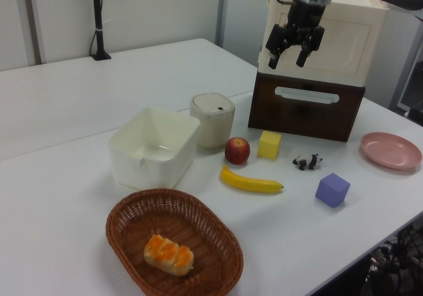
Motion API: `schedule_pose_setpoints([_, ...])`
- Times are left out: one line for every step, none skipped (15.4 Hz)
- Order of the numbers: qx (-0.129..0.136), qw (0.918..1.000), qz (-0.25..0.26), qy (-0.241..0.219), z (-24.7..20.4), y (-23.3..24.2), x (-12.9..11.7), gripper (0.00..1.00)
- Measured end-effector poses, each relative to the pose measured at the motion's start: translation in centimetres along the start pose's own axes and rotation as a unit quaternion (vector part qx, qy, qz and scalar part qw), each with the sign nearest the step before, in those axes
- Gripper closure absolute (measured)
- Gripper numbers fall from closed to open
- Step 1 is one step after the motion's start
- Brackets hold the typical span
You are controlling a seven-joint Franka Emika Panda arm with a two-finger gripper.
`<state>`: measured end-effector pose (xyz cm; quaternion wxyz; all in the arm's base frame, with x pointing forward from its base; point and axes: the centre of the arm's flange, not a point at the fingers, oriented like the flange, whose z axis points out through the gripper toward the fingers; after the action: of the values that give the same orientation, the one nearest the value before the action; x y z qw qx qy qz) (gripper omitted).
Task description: Slide the drawer open
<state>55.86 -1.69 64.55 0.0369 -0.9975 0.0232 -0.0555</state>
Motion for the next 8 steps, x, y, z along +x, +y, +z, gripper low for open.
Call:
schedule_pose_setpoints([0.0,1.0,0.0,0.0,0.0,0.0,0.0,0.0])
schedule_pose_setpoints([0.0,1.0,0.0,-0.001,0.1,0.0,0.0,0.0])
schedule_pose_setpoints([0.0,1.0,0.0,-0.002,0.2,0.0,0.0,0.0])
schedule_pose_setpoints([0.0,1.0,0.001,-0.005,0.5,0.0,0.1,0.0])
schedule_pose_setpoints([-0.001,1.0,0.001,-0.008,0.9,0.0,0.2,0.0])
schedule_pose_setpoints([-0.001,0.9999,0.0,-0.012,1.3,-0.1,0.3,0.0])
schedule_pose_setpoints([-0.002,0.9999,0.0,-0.014,1.6,-0.1,0.4,0.0])
schedule_pose_setpoints([-0.002,0.9999,0.0,-0.015,1.7,-0.1,0.5,0.0])
